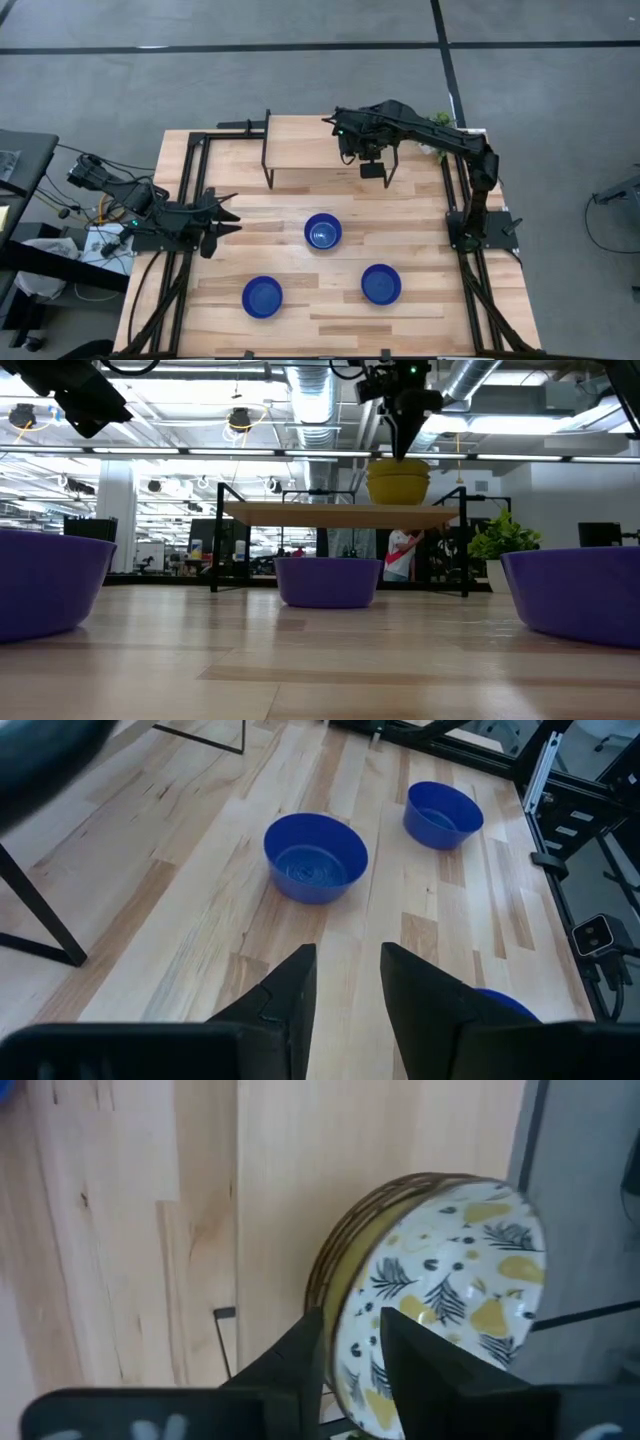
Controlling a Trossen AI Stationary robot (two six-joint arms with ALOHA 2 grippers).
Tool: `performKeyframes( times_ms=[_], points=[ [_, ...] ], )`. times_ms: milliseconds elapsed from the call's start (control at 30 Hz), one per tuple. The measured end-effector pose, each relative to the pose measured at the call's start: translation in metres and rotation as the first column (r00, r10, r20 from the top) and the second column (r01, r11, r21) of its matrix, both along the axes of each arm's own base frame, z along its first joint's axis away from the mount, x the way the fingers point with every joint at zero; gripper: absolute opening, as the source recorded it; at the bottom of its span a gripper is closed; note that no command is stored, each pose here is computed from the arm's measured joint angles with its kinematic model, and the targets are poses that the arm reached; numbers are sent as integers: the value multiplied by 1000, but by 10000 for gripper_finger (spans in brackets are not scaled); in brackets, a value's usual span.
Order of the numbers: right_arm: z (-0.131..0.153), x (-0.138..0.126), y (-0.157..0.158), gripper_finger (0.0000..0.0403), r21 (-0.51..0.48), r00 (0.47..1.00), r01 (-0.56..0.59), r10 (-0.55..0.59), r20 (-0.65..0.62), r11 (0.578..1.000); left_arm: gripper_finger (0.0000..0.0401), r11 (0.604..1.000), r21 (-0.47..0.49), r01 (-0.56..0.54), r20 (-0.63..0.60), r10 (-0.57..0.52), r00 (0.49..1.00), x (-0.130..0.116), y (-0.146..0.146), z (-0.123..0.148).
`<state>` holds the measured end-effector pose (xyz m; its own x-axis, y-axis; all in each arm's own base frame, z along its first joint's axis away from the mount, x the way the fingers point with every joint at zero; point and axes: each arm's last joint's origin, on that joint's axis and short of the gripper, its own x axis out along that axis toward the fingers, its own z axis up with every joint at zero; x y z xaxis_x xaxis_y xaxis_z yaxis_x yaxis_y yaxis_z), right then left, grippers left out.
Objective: Pick & Place Mini bowls
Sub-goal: Stack the yellow patterned bowl on top of the stacked yellow patterned bowl on the shelf, then put the bottom right blue bowl on the shelf
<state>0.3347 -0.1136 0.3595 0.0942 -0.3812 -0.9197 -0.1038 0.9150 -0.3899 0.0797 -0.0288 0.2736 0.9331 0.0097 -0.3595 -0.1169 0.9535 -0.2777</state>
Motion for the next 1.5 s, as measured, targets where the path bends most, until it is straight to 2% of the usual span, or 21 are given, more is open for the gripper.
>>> performKeyframes(
  times_ms=[300,467,633,867,1000,1200,1400,1500],
  points=[
    [27,-4,13,128,-15,998,-32,33,54,999,113,1000,-3,0,3,0,1000,0,0,0],
    [55,-9,31,134,-30,984,-25,30,178,999,112,1000,-5,-1,6,1,1000,0,0,1],
    [75,-24,55,127,-23,962,-25,30,271,999,112,1000,-6,-1,7,1,1000,1,0,1],
    [95,-44,97,101,58,918,-27,1,397,998,113,1000,0,-1,-4,1,1000,3,-2,0],
    [98,-47,125,86,126,906,-95,34,423,987,112,1000,0,-1,-4,1,1000,3,-2,0],
    [95,-50,169,52,156,896,-219,135,423,963,113,1000,0,-1,-4,1,1000,3,-2,0],
    [80,-54,202,6,217,914,-251,157,375,943,113,1000,-2,-1,0,1,1000,3,-2,0],
    [73,-58,217,6,277,926,-247,143,349,929,113,1000,-3,-1,1,1,1000,3,-2,0]
  ],
)
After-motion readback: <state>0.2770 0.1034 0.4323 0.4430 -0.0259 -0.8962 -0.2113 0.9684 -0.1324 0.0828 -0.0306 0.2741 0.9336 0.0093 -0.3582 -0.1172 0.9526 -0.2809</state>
